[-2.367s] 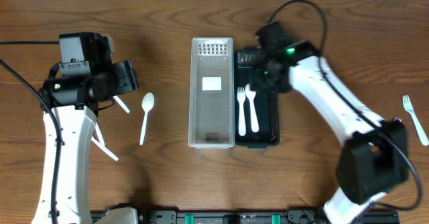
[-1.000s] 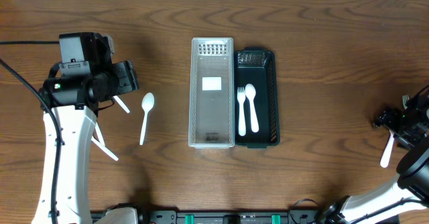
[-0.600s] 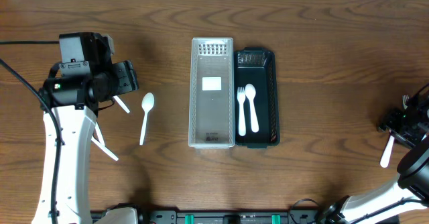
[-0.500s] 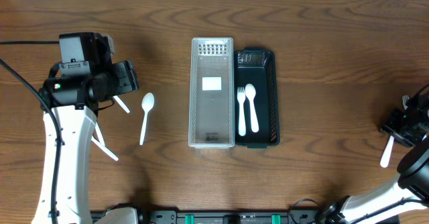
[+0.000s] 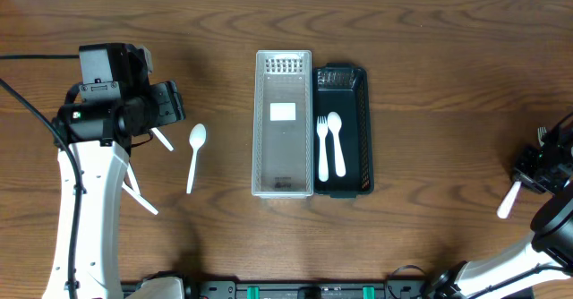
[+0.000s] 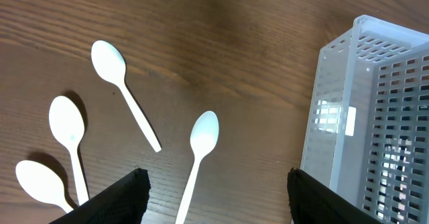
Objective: Pack container
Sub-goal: 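Move the right gripper to the next white fork and grasp it, then carry the fork into the black caddy and release it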
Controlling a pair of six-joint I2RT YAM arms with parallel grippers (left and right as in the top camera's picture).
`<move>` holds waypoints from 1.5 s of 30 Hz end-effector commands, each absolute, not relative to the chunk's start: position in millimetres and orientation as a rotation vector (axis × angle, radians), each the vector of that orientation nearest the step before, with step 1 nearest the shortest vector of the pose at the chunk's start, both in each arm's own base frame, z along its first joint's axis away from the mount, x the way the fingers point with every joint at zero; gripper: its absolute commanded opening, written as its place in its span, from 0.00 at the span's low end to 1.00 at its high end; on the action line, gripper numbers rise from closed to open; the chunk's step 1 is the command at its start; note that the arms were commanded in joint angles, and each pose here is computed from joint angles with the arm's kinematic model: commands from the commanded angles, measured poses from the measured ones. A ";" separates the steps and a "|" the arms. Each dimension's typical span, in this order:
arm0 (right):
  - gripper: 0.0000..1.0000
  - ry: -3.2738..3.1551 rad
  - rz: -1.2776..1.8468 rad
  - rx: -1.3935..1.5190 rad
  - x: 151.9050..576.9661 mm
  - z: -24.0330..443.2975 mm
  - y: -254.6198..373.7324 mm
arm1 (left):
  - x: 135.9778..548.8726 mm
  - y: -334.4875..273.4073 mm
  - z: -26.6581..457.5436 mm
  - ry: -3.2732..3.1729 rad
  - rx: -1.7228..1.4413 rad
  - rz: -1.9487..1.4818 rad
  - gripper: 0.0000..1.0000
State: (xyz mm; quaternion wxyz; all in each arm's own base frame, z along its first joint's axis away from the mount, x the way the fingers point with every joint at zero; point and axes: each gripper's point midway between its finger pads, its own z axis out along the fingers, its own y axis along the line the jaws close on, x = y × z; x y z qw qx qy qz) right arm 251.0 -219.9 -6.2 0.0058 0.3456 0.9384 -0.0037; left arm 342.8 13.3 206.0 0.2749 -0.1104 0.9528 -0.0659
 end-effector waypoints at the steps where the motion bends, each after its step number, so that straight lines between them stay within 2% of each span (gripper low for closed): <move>1: 0.16 2.966 0.122 1.093 249.7 -22.6 -204.5 | 344.9 15.9 213.0 2.545 -0.282 -0.158 0.68; 2: 0.10 2.967 0.123 1.093 249.5 -22.6 -204.3 | 344.9 15.9 213.0 2.545 -0.282 -0.158 0.68; 6: 0.03 2.974 0.133 1.091 249.6 -20.3 -202.1 | 345.0 16.0 213.0 2.545 -0.282 -0.158 0.68; 11: 0.01 2.953 0.202 1.006 271.2 5.5 -187.3 | 345.0 16.0 213.0 2.545 -0.282 -0.158 0.68; 15: 0.01 2.933 0.173 0.845 303.0 48.4 -163.8 | 345.0 16.0 213.0 2.545 -0.282 -0.158 0.68; 18: 0.01 2.899 0.145 0.640 331.4 88.4 -131.1 | 345.0 16.0 213.0 2.545 -0.282 -0.158 0.68; 24: 0.01 2.710 0.163 0.249 385.6 180.1 -27.7 | 344.7 15.9 212.9 2.546 -0.282 -0.159 0.68; 27: 0.01 2.653 0.156 0.175 398.4 200.3 17.1 | 344.8 15.9 212.9 2.546 -0.282 -0.159 0.68; 32: 0.01 2.667 0.187 0.091 404.2 187.4 81.8 | 344.7 15.9 212.9 2.546 -0.282 -0.159 0.68; 39: 0.01 2.831 0.202 -0.009 394.0 124.7 147.7 | 344.7 15.9 212.9 2.546 -0.282 -0.159 0.68; 45: 0.01 2.944 0.168 -0.109 382.7 75.6 176.7 | 344.7 15.9 212.9 2.546 -0.282 -0.159 0.68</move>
